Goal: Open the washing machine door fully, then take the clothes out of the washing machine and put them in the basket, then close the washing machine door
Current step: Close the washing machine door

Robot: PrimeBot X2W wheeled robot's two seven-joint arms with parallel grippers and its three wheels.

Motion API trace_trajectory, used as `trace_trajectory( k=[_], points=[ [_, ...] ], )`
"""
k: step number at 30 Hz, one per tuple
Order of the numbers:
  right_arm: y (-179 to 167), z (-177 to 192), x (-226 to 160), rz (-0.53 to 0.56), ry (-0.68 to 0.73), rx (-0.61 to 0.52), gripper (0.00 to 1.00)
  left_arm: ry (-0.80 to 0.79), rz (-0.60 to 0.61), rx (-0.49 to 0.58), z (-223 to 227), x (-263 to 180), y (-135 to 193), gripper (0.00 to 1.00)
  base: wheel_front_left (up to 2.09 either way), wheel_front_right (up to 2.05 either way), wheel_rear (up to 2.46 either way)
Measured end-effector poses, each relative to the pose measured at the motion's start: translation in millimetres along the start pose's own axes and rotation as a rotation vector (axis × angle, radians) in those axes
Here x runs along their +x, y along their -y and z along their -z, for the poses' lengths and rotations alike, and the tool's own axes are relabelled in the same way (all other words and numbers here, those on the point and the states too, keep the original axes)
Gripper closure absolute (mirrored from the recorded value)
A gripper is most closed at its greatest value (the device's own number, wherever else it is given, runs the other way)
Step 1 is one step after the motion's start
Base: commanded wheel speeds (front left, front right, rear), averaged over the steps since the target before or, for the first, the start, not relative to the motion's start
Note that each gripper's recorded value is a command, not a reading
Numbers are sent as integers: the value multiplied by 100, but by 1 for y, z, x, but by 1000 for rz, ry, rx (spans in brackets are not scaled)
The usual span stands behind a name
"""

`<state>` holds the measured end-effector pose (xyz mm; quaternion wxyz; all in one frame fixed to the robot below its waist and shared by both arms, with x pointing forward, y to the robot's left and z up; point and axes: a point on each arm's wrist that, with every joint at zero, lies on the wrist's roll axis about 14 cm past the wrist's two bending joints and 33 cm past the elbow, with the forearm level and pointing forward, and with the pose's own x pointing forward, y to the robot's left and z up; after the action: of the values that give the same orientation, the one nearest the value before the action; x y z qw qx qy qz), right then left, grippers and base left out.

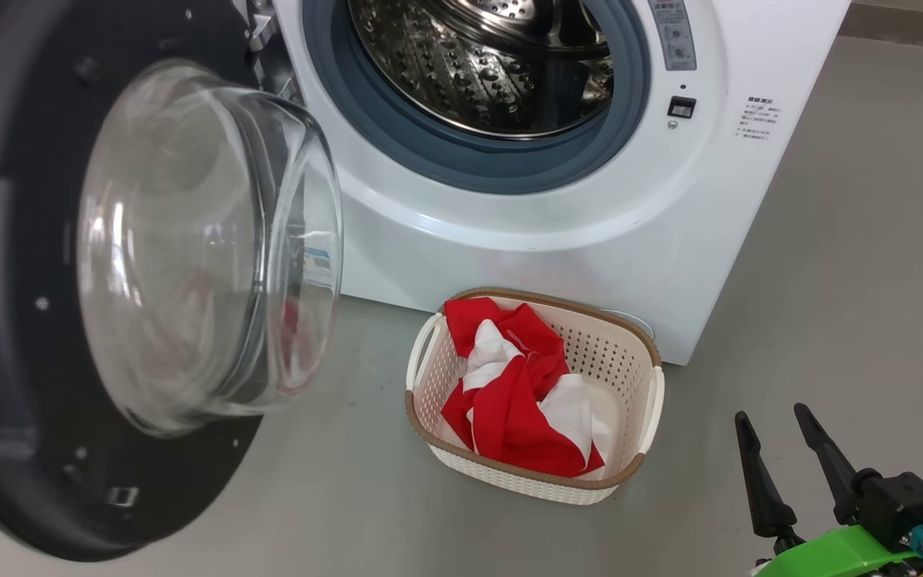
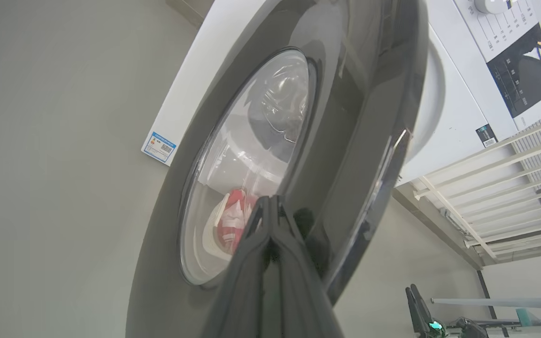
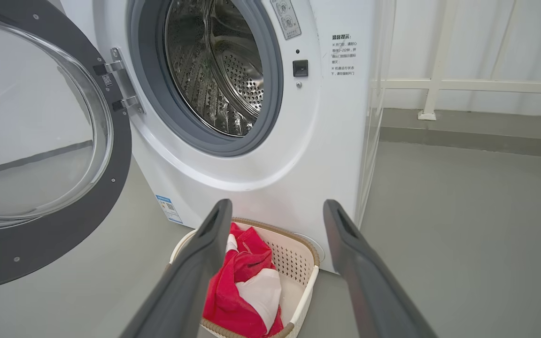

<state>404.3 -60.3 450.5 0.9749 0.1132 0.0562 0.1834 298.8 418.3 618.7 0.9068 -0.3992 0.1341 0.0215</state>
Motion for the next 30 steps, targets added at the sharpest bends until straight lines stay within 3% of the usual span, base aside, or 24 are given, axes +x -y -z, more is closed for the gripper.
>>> trace_trajectory(
  k=[23,30],
  points=[
    [18,-11,-14,65,35,6,0,-96,290,120,52,49,96,100,0,0,0],
    [20,-14,-17,71,42,4,0,-70,310,117,57,57,103,100,0,0,0]
  ],
)
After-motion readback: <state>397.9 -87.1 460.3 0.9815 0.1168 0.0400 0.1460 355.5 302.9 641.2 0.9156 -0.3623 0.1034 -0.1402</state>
